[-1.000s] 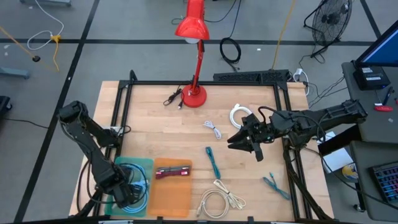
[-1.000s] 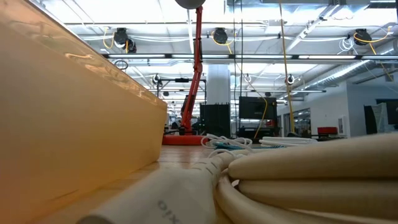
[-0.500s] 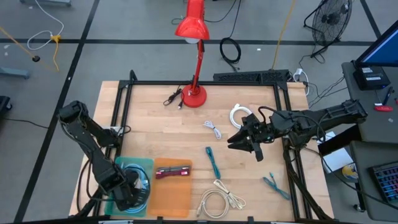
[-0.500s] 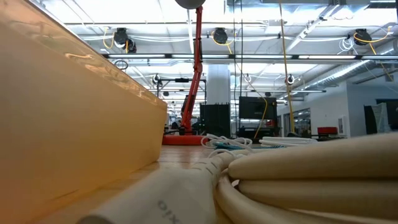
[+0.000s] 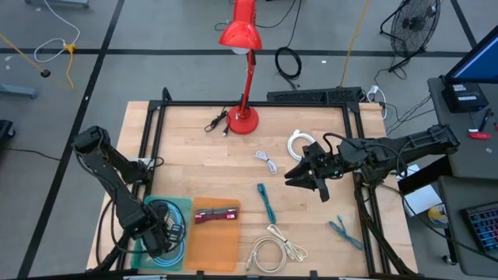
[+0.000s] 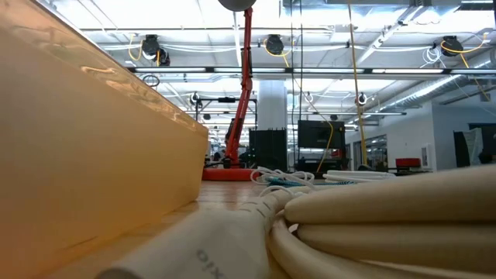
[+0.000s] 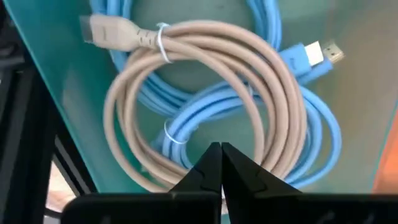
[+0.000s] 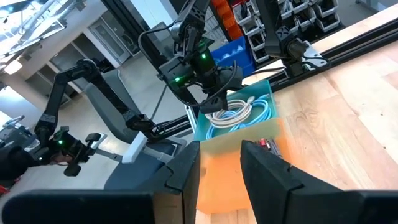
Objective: Pick & Place USB Port
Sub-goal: Put the top brown USB cable into the blue bin
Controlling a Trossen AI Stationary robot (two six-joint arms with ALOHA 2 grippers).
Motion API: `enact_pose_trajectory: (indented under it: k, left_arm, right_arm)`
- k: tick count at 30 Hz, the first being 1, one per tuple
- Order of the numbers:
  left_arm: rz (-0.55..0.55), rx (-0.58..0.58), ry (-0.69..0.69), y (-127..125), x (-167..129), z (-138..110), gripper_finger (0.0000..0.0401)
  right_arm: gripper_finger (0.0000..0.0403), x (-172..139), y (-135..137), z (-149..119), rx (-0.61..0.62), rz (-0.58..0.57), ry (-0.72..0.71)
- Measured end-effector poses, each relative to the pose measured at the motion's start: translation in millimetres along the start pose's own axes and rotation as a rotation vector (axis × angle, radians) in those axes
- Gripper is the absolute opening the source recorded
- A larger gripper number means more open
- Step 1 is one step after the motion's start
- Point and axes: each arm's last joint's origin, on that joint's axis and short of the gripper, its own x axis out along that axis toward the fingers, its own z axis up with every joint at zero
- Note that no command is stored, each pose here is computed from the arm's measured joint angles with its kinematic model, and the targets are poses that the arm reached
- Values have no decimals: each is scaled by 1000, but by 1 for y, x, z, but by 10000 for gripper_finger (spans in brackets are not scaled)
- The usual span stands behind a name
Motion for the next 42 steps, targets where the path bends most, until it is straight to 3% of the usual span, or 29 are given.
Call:
enact_pose_trajectory:
  k: [12,23,29,35,42]
  left_arm:
    - [96,74,35,-7,21,-8,1]
    - [66,165,163,-31,61,-30,1]
    - [38,139,185,-27,59,-38,0]
    - [-67,177,223,-30,56,-48,0]
    - [-66,130,235,-24,57,-55,0]
  right_arm:
    - [105,0,0,0,6,3,2]
    - [105,0,0,0,6,4,2]
    - [105,0,0,0,6,4,2]
    - [105,0,0,0,5,4,2]
    - [105,0,0,0,6,4,2]
